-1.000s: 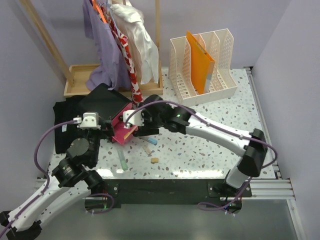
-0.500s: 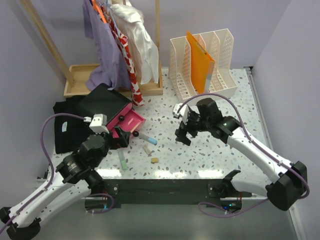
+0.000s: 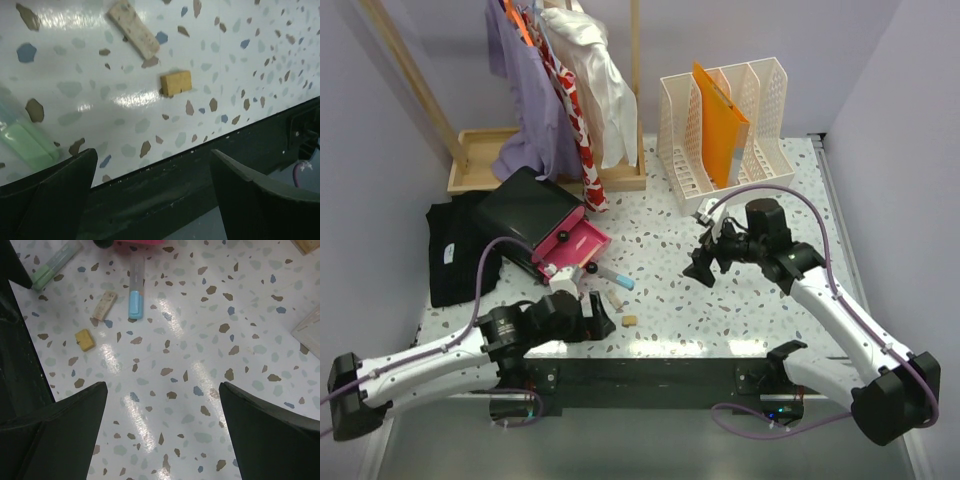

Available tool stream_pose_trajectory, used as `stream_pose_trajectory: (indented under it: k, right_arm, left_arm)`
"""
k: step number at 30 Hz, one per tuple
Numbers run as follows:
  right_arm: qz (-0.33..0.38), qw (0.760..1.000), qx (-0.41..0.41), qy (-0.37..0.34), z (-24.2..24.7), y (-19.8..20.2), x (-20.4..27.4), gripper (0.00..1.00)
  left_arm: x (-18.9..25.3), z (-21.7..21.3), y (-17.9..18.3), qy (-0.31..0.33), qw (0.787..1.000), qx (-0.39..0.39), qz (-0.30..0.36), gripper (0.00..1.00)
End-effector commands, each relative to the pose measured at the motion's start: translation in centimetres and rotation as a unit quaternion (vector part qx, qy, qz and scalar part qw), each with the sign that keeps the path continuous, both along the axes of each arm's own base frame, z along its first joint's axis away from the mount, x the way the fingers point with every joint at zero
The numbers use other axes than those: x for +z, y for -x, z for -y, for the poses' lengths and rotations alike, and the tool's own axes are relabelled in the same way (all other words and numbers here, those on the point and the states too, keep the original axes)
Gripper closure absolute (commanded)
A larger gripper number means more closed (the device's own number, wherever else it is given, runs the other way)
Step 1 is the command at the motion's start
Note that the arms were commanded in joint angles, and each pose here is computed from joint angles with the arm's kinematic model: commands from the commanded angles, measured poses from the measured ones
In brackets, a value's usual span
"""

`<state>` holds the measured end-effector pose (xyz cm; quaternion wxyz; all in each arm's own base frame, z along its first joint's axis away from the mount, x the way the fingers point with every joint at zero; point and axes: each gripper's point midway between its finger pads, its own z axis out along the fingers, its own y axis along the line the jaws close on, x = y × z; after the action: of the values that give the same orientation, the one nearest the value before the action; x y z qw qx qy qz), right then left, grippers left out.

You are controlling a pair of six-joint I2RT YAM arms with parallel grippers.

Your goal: Organize the desk

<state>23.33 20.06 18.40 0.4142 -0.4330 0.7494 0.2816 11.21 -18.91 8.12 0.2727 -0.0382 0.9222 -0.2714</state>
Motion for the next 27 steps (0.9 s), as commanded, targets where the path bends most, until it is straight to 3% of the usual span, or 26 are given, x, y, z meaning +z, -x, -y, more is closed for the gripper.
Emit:
stream_pose_trajectory:
  k: [1,3,9,16,21,27]
  right_arm:
    - [0.015,1.0,0.005,-0.025,-0.5,-0.3,1.5,0.01]
    - [0.011,1.0,0.004,-0.023,-0.5,-0.3,1.4,0.01]
    - [0.012,1.0,-0.003,-0.018,-0.3,-0.6,1.1,0.01]
    - [0.007,1.0,-0.006,-0.013,-0.2,-0.8,0.7,0.01]
    - [0.004,1.0,-0.008,-0.011,-0.2,-0.9,0.4,0.01]
    - [0.002,1.0,-0.012,-0.009,0.0,-1.1,0.3,0.01]
  left_arm:
    - [-0.6,0.0,0.5,-0.059,0.996,0.058,-0.014,0.0]
    - [-2.4,-1.4,1.2,-0.133,0.988,0.071,-0.024,0.0]
    - [-2.8,-3.5,-0.5,-0.212,0.965,0.156,0.01,0.0]
    - [-1.8,-5.2,-2.1,-0.205,0.955,0.209,0.046,0.0]
    - [-3.4,-6.5,-3.7,-0.189,0.959,0.211,0.024,0.0]
    - [-5.4,-7.0,-3.2,-0.197,0.96,0.201,-0.005,0.0]
